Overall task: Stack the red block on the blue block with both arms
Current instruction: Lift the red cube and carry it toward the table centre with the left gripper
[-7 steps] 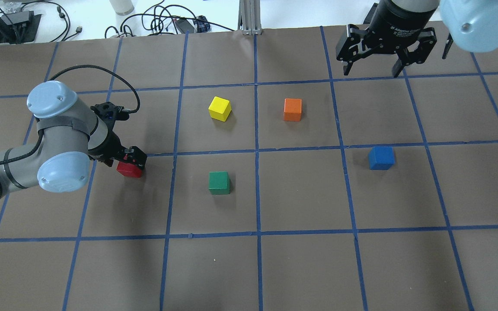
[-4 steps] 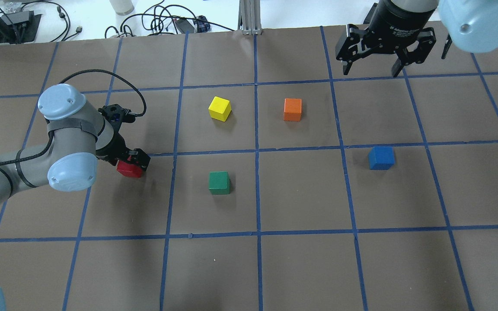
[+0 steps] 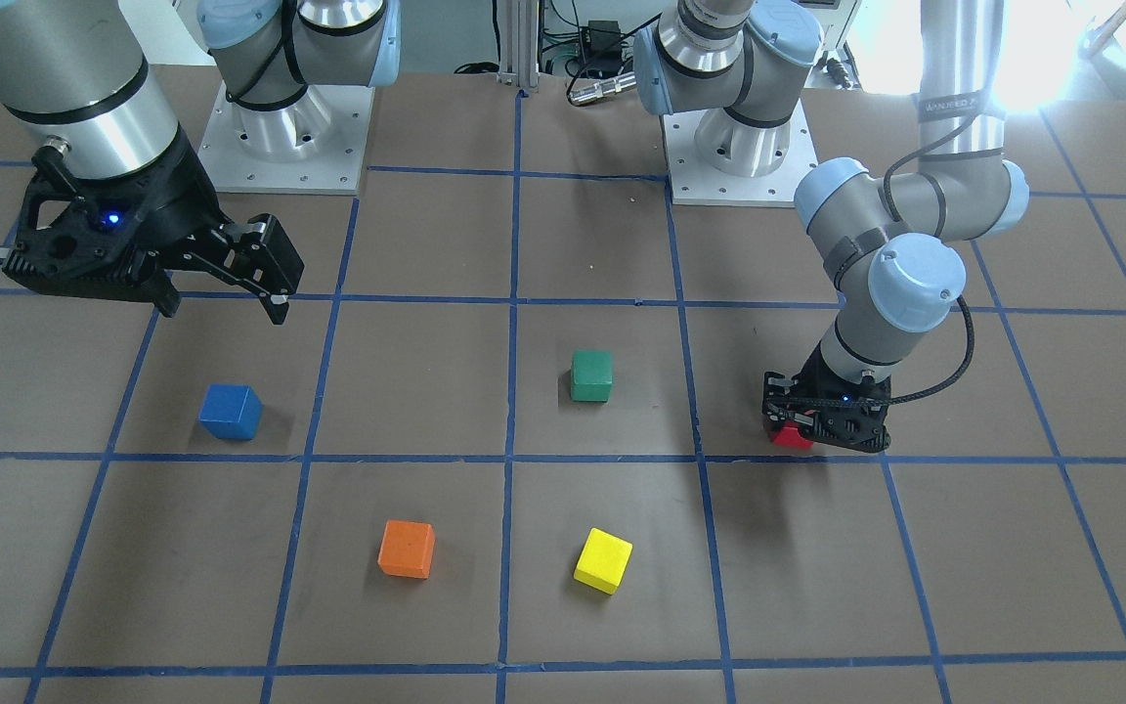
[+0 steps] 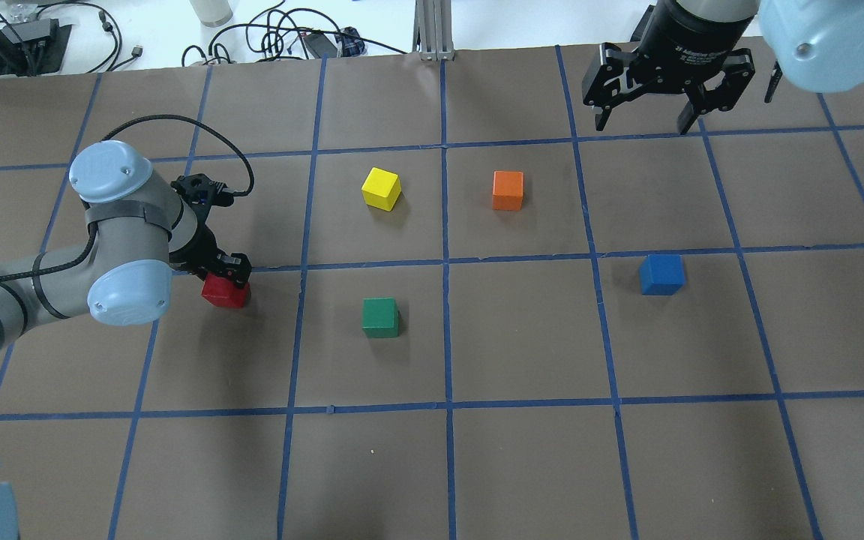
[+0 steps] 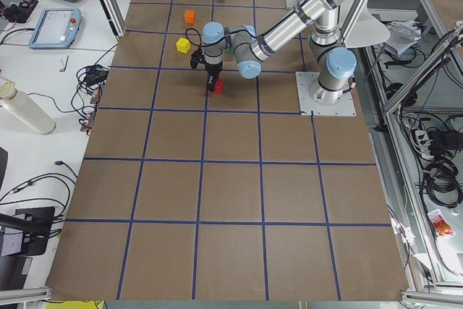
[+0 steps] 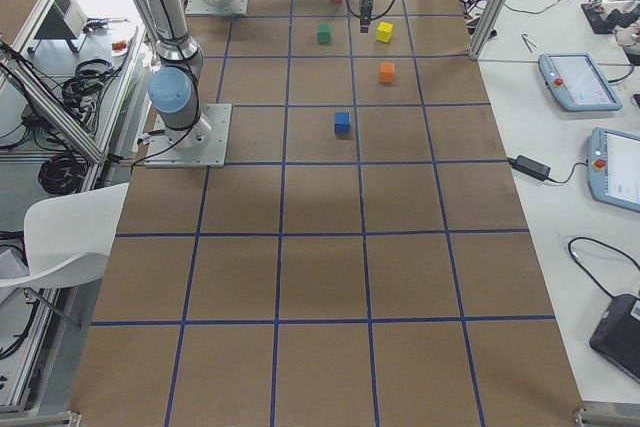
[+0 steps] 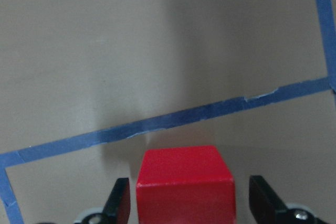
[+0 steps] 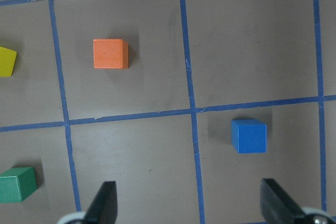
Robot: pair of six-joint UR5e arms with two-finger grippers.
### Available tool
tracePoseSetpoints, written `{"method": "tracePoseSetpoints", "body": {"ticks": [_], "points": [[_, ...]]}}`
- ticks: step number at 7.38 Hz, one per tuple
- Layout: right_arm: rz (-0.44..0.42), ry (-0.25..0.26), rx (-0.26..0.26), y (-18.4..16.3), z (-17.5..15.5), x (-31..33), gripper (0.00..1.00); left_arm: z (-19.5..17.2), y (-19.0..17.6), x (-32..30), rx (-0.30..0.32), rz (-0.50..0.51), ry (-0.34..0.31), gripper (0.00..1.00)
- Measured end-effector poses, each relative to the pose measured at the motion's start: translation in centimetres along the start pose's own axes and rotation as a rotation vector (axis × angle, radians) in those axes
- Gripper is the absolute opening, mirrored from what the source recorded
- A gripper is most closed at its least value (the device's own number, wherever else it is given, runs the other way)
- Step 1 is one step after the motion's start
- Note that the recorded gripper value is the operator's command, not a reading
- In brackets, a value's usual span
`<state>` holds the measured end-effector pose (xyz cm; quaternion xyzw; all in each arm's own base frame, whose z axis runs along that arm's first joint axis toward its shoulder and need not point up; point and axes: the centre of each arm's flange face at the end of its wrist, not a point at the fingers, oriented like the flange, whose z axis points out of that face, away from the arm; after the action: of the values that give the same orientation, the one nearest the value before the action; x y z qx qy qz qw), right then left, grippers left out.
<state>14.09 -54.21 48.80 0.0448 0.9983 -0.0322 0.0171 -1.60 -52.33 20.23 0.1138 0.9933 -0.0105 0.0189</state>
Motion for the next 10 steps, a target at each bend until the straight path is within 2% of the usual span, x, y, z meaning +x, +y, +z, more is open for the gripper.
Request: {"method": "tracePoseSetpoints", "body": {"ticks": [1,3,5,6,8,10], "points": [[0.000,0.000,0.001,0.0,0.0,0.0,0.96,-1.7,-0.6,-0.2,-0.025,0.004,-0.011,0.00],[0.000,-0.003,0.018,-0.3,-0.1,0.0,0.96,-7.3,-2.4,0.5,-0.088,-0.022,0.011,0.00],[0.000,-0.004,0.023,-0.4,0.0,-0.1,0.96,-14.1,-5.8,6.8,-0.085,-0.101,0.009,0.00],[-0.001,-0.004,0.023,-0.4,0.0,-0.1,0.96,-15.7,-7.2,12.0,-0.074,-0.146,0.035,0.00],[-0.001,-0.004,0.024,-0.4,0.0,-0.1,0.97,-15.4,-8.2,22.3,-0.086,-0.201,0.133,0.00],[-0.001,-0.003,0.018,-0.2,0.2,0.0,0.97,-13.0,-8.1,30.2,-0.094,-0.219,0.167,0.00]]}}
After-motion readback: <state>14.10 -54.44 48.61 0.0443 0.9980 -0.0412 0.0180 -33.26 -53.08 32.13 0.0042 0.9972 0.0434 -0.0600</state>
